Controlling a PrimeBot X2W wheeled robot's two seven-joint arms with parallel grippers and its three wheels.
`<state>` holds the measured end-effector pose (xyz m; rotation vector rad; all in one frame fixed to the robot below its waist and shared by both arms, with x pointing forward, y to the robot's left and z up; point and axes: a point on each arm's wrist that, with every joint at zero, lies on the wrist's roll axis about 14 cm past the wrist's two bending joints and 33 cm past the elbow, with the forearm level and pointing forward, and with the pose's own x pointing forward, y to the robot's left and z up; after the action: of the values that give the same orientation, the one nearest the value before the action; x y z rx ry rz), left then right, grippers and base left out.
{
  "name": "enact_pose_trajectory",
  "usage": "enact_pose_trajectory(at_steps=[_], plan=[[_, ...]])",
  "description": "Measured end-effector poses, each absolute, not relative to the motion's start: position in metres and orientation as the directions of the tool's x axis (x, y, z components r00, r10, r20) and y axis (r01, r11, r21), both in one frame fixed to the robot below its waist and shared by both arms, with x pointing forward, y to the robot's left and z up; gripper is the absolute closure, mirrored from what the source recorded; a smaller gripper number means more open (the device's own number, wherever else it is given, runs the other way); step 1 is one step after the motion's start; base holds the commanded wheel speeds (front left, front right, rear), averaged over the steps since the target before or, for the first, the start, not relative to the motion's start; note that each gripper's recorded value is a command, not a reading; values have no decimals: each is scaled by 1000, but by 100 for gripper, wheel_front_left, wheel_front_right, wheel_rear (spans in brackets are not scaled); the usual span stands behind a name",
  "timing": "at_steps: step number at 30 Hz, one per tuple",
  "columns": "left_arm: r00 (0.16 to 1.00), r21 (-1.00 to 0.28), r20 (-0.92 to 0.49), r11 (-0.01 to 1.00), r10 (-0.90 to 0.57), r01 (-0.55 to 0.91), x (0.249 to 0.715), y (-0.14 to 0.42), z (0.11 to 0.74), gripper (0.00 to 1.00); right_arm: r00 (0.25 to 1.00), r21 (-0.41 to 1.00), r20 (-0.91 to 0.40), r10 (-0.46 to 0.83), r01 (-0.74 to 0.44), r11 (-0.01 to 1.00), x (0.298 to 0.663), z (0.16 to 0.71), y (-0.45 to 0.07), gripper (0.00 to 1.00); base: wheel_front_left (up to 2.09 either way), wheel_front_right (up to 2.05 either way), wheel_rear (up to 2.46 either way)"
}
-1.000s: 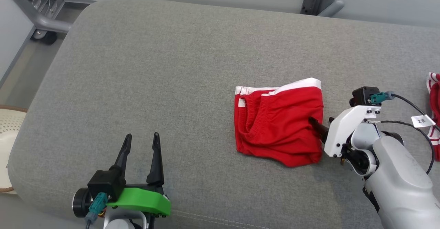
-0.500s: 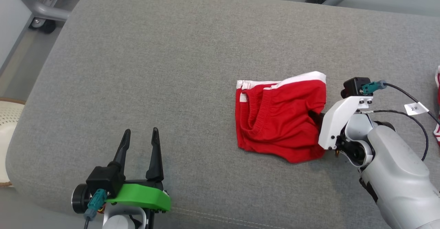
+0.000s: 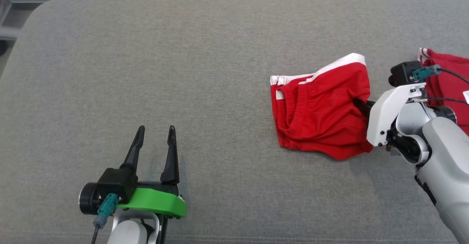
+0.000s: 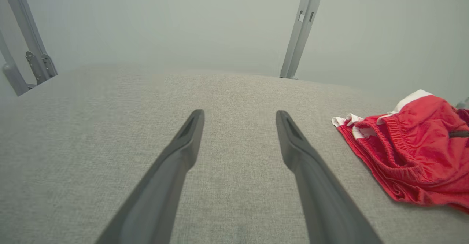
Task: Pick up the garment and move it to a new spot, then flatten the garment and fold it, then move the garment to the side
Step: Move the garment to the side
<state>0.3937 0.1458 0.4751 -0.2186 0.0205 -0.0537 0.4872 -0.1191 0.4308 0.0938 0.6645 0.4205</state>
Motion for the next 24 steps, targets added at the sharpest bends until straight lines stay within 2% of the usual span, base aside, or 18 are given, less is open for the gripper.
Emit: enact_pose_trajectory(at_steps=[15,24], plan=[[941,-218,15,918,-337,332,438,51,469,0,811,153,-545,215,-157,976,465,456,-218,100,0,0,0],[900,-243,-18,875,-435,418,450,14,448,0,823,110,-556,119,-69,992,456,454,-258,100,0,0,0]])
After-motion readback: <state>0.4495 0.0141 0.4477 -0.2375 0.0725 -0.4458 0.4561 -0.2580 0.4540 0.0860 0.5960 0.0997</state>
